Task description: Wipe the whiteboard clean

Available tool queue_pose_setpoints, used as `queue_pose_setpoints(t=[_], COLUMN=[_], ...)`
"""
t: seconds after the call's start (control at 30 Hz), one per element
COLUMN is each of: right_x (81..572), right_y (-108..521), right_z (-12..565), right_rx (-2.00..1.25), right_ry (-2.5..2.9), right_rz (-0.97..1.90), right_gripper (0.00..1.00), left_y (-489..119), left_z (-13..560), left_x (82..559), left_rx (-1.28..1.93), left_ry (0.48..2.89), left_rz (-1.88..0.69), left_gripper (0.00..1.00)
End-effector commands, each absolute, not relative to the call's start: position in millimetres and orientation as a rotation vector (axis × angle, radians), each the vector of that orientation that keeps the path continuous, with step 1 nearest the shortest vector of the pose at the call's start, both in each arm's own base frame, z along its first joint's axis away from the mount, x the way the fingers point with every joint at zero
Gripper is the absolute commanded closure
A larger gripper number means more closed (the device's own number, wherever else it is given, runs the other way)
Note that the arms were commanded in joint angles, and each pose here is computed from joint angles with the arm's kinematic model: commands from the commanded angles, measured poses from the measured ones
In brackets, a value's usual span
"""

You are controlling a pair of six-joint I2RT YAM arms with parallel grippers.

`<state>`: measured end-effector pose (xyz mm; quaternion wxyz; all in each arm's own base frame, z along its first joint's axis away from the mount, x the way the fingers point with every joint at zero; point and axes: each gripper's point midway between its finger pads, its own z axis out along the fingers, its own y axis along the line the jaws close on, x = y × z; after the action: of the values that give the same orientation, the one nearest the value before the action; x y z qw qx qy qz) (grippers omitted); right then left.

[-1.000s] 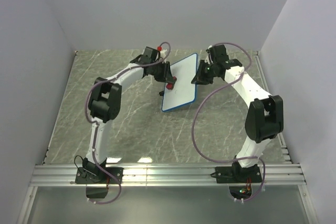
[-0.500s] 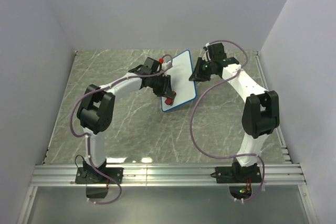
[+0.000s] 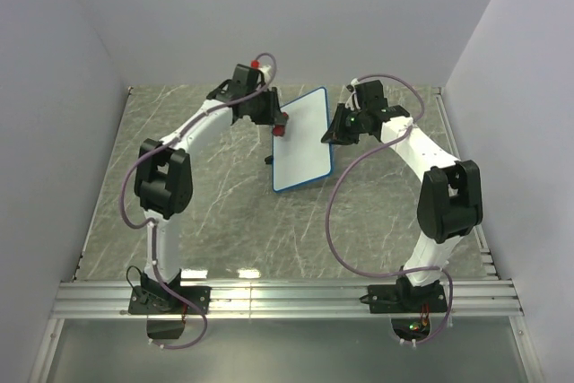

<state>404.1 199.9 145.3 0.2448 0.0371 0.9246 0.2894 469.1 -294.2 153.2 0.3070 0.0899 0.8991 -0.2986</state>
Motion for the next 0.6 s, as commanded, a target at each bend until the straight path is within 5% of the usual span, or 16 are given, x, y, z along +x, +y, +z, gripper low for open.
queue_pose_setpoints(t=[0.0, 0.2, 0.27, 0.3, 0.4, 0.57], right_x=[360.4, 378.3, 388.4, 391.8, 404.7, 420.8], right_y=[203.1, 192.6, 186.5, 184.8, 179.3, 166.7], right_z=[104.4, 115.6, 125.9, 129.3, 149.2, 197.3], right_rx=[0.059, 0.095, 0.120, 0.130, 0.150, 0.178], right_ry=[2.720, 2.689, 2.661, 2.651, 2.600, 2.486], right_rz=[0.711, 0.657, 0.631, 0.627, 0.614, 0.601], right_gripper=[1.00, 0.98, 0.76, 0.47, 0.07, 0.00], left_y=[-249.9, -167.9, -153.1, -148.4, -138.9, -131.2], left_z=[183.3, 122.9, 101.8, 97.2, 86.6, 75.5], left_x=[476.6, 428.0, 401.6, 394.6, 370.8, 346.5], left_rx=[0.152, -0.015, -0.046, -0.063, -0.107, -0.201], left_ry=[2.350, 2.534, 2.601, 2.615, 2.649, 2.687], left_rz=[-0.607, -0.238, -0.215, -0.212, -0.194, -0.190], left_gripper=[1.00, 1.00, 1.00, 1.00, 1.00, 1.00])
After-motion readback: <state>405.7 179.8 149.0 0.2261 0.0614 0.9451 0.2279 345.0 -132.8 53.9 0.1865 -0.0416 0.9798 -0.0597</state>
